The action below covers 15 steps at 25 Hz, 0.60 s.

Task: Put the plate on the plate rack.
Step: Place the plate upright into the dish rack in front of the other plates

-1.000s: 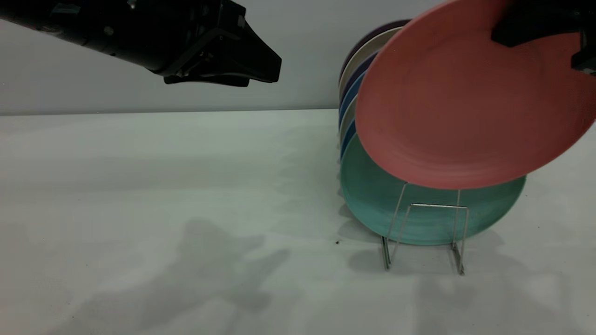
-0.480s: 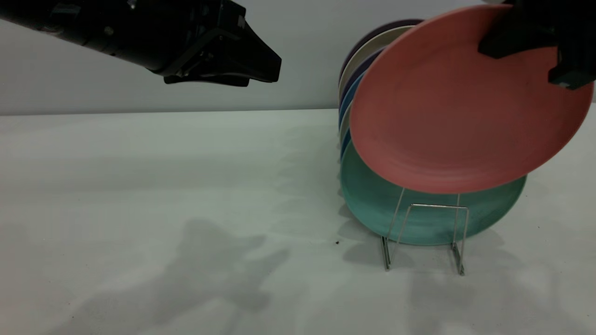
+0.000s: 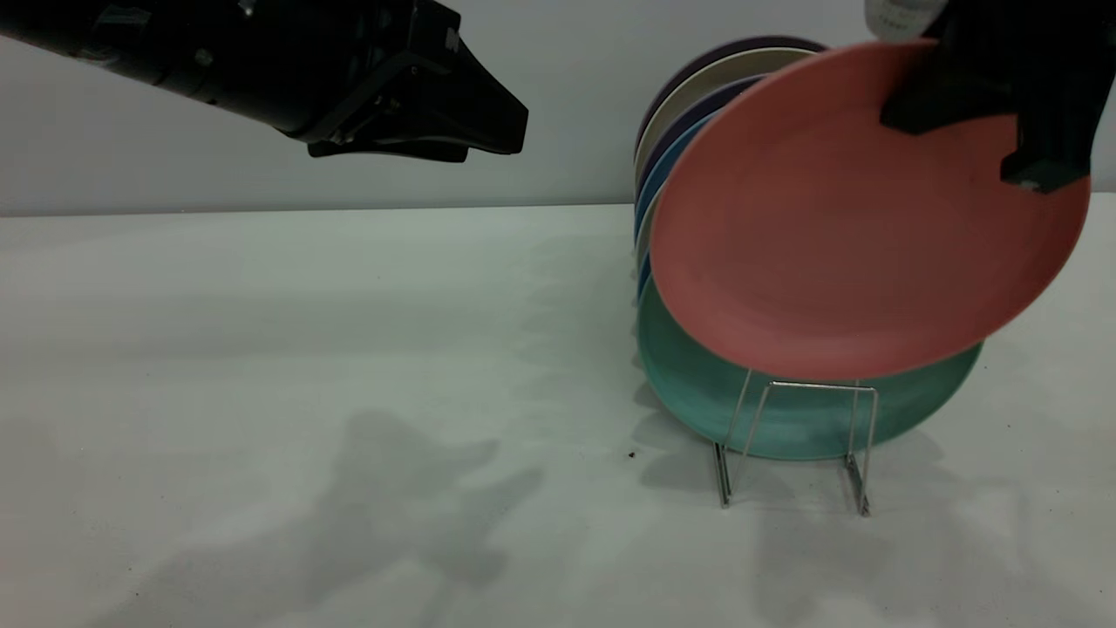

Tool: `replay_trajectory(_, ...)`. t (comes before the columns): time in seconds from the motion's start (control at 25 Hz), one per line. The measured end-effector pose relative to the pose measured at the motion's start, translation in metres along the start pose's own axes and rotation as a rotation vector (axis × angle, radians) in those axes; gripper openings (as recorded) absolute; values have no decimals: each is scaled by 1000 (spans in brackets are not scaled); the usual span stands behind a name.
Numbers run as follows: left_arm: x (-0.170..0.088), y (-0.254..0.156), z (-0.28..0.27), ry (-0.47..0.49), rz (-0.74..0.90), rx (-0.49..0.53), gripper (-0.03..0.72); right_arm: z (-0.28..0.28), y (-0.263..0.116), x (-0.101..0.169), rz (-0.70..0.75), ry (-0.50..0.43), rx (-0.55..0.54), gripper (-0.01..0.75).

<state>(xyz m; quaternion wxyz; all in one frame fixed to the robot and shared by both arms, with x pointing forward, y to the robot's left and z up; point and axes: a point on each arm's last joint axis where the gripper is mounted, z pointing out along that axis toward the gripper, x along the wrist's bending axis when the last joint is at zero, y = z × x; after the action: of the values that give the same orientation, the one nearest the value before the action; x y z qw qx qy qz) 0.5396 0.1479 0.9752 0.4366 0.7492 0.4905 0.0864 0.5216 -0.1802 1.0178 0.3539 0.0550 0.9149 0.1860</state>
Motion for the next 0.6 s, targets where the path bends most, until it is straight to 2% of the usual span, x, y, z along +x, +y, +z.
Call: replay_trajectory(0.6,0,0,0,-3,0,0,451,9,-2,4,21,25,11,92)
